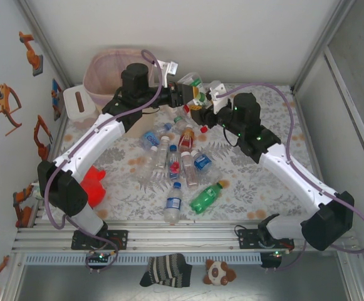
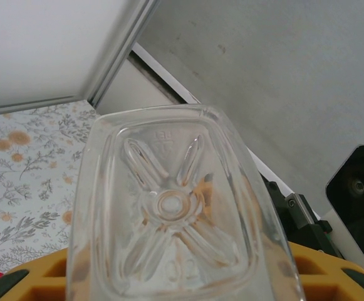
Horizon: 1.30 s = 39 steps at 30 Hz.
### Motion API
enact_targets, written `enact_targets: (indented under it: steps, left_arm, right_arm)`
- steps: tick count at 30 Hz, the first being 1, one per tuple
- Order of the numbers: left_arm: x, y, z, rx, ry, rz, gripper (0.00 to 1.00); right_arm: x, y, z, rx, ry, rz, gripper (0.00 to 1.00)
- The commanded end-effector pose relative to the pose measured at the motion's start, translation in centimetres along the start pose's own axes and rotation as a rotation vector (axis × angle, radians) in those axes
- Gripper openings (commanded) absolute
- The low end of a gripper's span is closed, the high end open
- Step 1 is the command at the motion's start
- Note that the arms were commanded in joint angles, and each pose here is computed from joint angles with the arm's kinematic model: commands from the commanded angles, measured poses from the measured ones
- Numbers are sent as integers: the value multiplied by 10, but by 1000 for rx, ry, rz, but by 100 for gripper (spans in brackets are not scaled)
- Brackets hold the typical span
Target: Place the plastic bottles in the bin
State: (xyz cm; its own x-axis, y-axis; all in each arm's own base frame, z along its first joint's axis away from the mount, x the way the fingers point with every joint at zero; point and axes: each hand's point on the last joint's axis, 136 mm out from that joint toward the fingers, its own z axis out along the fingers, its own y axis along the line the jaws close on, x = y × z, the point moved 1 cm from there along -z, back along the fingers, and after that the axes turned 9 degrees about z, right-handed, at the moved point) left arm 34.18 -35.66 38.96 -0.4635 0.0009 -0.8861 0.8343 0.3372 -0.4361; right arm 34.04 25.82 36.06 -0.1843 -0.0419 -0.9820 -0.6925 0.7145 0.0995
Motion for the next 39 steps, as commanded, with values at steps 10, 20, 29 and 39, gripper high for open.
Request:
enact_targets:
  steps: [10, 20, 29, 39]
  left_arm:
    - [-30, -1, -21, -10, -64, 59, 37]
    - [-55, 35, -76, -166, -117, 90, 37]
    - [-82, 67, -141, -348, -193, 129, 37]
    - [-87, 115, -207, -743, -159, 220, 37]
  right_arm:
    - [-32, 5, -14, 2, -72, -18, 67]
    - [-26, 4, -28, 28, -51, -15, 68]
    - [-27, 6, -38, 29, -47, -16, 68]
    - [-29, 7, -44, 35, -42, -17, 68]
